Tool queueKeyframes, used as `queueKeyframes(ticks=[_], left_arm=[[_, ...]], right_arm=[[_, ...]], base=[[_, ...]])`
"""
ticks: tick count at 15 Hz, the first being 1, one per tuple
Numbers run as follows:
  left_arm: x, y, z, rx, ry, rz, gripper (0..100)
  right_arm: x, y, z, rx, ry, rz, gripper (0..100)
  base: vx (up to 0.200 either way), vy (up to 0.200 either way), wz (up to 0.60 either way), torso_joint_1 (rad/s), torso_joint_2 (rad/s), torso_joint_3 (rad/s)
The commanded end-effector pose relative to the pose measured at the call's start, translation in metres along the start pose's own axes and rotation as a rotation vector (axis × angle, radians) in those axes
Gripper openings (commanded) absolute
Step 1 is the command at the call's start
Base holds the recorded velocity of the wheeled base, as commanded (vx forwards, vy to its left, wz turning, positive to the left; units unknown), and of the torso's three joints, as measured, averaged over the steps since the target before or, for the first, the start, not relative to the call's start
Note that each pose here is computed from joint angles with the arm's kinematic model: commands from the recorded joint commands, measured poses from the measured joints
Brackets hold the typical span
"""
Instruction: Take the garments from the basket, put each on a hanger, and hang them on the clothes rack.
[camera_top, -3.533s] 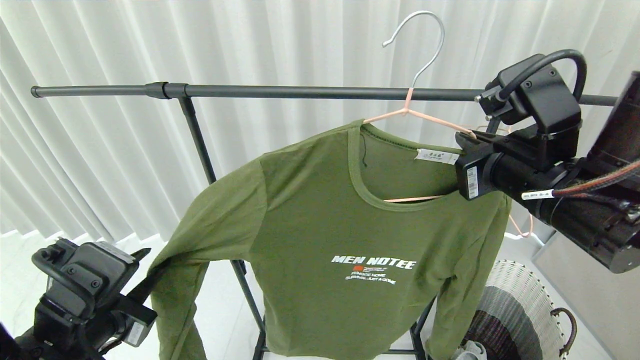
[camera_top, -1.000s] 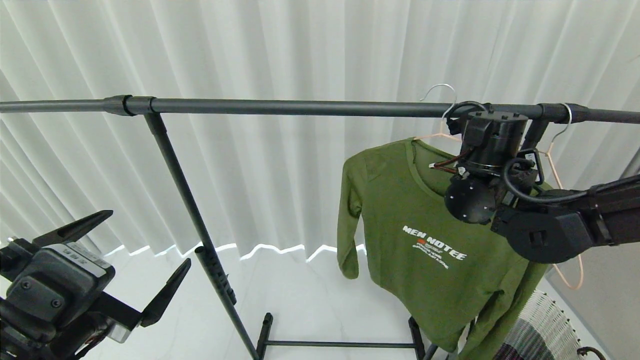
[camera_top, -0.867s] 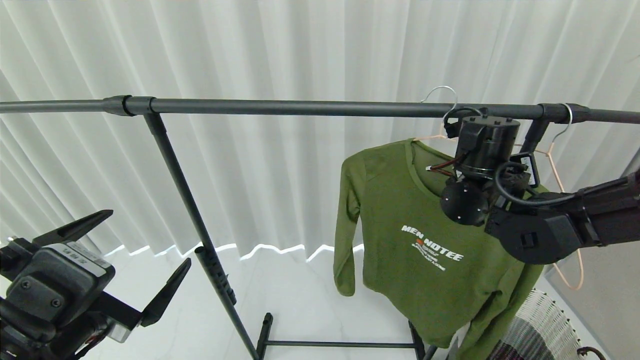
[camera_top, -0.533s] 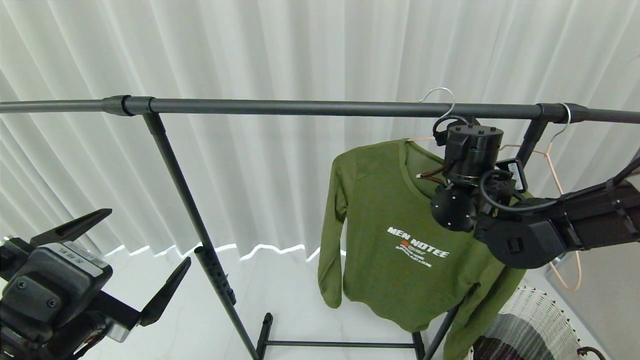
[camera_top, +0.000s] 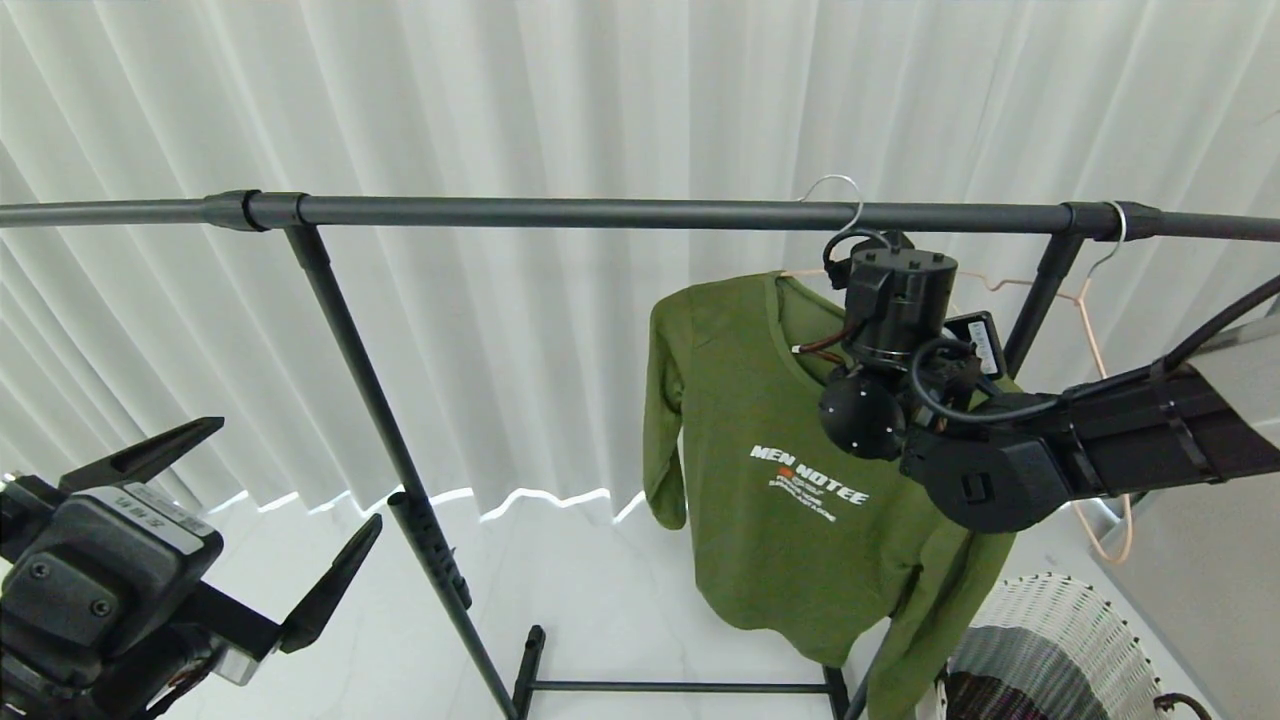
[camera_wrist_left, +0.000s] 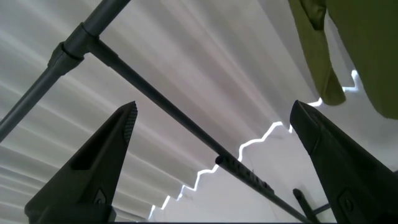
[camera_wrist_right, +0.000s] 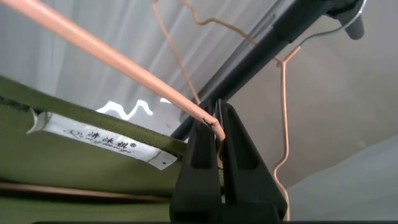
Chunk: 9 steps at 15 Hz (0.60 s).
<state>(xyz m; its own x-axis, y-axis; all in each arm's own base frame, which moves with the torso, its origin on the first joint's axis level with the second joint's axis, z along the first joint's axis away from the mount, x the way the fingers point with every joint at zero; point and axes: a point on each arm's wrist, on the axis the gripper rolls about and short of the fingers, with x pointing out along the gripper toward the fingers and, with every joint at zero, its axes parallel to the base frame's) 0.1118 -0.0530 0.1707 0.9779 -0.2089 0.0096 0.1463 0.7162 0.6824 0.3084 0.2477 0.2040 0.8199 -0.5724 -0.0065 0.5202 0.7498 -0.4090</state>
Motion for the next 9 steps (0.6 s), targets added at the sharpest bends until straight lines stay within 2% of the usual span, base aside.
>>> queueKeyframes(ticks=[1,4,9], left_arm=[[0.0,0.0,0.0,0.0,0.0,0.003,100],[0.0,0.002,0.002,-0.003,-0.009,0.009,100],[0.0,0.004,0.004,-0.007,-0.015,0.021,100]], right_arm=[[-0.007,0.005,-0.002,-0.012,-0.006,0.019,0],[-0.016,0.014,-0.005,-0.018,-0.016,0.045,0],[-0.021,0.017,-0.005,0.003,-0.025,0.055,0]], base=[[0.0,0.0,0.0,0.0,0.0,0.0],[0.0,0.0,0.0,0.0,0.0,0.0],[0.0,0.0,0.0,0.0,0.0,0.0]])
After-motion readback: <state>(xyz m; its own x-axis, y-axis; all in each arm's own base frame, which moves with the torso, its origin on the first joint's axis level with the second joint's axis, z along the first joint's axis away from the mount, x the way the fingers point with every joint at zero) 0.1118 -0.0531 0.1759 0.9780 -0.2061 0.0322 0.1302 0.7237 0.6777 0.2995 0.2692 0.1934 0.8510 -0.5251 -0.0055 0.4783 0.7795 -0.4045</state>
